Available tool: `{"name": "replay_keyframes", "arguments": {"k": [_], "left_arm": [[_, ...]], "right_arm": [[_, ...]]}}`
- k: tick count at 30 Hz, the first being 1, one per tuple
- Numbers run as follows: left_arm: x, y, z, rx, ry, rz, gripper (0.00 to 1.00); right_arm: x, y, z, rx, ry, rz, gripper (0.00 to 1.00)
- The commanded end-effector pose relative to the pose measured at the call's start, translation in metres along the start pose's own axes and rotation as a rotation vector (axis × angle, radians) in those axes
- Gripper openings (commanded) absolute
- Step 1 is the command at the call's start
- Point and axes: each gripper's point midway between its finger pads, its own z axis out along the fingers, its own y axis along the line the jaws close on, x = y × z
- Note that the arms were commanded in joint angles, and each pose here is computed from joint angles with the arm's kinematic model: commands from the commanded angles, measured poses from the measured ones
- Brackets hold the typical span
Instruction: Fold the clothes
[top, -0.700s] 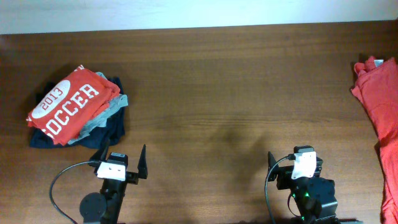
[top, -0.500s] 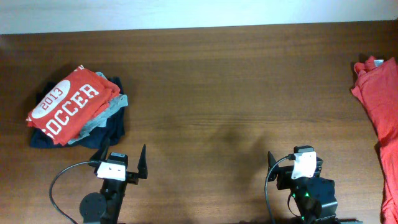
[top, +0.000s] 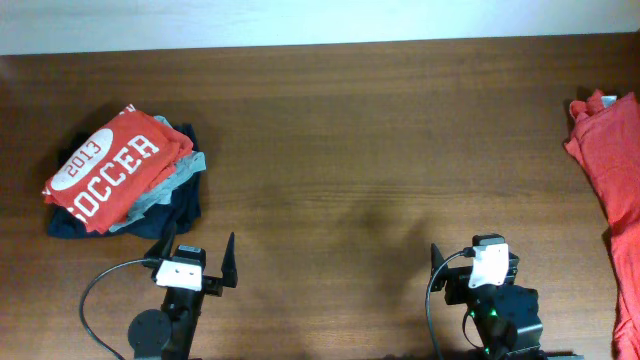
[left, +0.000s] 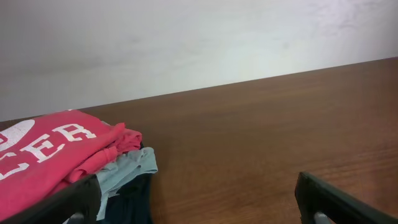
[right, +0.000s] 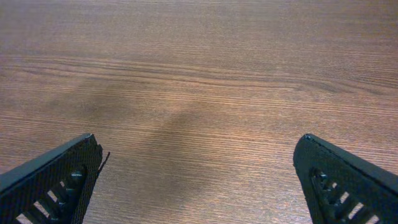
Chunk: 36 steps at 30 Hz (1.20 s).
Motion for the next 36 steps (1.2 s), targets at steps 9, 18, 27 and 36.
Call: {"name": "replay_keyframes", "arguments": {"k": [9,18,27,36], "left_arm": [[0.001,0.001,0.000,-0.010,-0.004,0.010,0.99],[0.001,0.001,0.000,-0.009,-0.004,0.010,0.99],[-0.001,-0.014,0.000,0.076,-0.018,0.011,0.99],[-0.020,-0.022,-0.006,0.129,-0.021,-0.101,0.99]], "right_arm": [[0.001,-0.001,0.001,0.003,-0.001,-0.006,0.99],[-0.003,-0.001,0.001,0.003,-0.017,-0.005,0.99],[-0.012,0.017,0.000,-0.096,-0.055,-0.005,0.99],[-0.054,0.039,-0.019,-0.224,-0.175,0.011,0.99]]}}
